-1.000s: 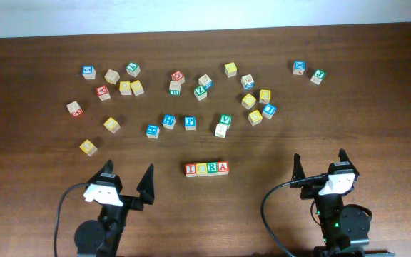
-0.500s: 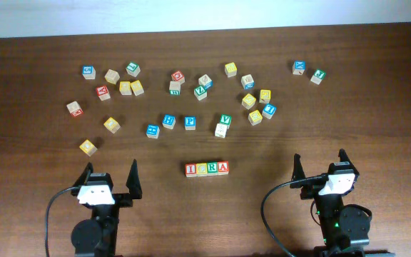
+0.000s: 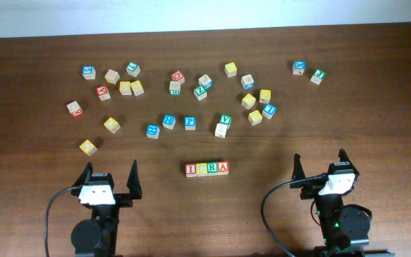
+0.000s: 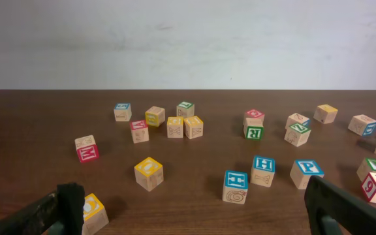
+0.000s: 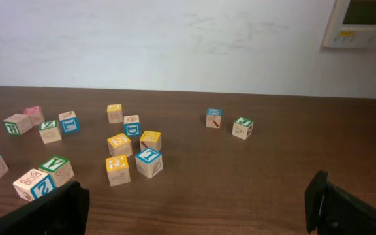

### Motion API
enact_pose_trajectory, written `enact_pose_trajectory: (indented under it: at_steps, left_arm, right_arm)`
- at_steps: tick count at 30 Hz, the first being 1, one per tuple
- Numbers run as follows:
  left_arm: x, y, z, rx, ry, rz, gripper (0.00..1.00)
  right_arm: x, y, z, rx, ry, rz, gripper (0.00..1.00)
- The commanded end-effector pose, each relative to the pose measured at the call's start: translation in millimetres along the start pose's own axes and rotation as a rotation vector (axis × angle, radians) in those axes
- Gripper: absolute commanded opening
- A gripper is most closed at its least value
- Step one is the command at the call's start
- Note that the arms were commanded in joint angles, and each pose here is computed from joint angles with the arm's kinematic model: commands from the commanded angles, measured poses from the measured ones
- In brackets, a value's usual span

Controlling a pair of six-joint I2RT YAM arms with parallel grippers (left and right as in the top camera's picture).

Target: Spell out ICRA

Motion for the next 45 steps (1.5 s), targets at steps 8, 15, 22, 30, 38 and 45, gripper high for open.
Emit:
enact_pose_trajectory:
  at_steps: [8,15,22,30,38,45]
  left_arm:
    - [1.2,0.2,-1.3,0.0,-0.019,0.006,0.99]
    - [1.2,0.2,-1.3,0.0,-0.019,0.006,0.99]
    - [1.3,0.2,-1.3,0.0,-0.019,0.006,0.99]
    - [1.2,0.2,-1.3,0.0,-0.019,0.006,0.99]
    - [1.3,0.2,-1.3,0.0,-0.019,0.006,0.99]
    - [1.2,0.2,-1.3,0.0,-0.019,0.006,0.99]
  right_arm:
    - [-1.8,0.1,-2.5,0.004,-0.004,-0.013,0.98]
    - [-1.8,0.1,-2.5,0.004,-0.004,-0.013,0.98]
    - [-1.5,0.1,-2.5,0.004,-0.004,-0.012,0.99]
    - [-1.9,0.1,-2.5,0.004,-0.004,-0.015,0.98]
    - [2.8,0.1,-2.1,0.002,-0.002,0.01,0.98]
    - [2.8,0.1,-2.1,0.002,-0.002,0.01,0.98]
Point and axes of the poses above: each gripper's point midway between its finger pads, its own y axis back along the fingers, its own x axis along the line the jaws close on, z = x × y, the point moved 6 cm from there along y, back along the fingers, and after that the axes turned 5 degrees about y, right-handed, at the moved point
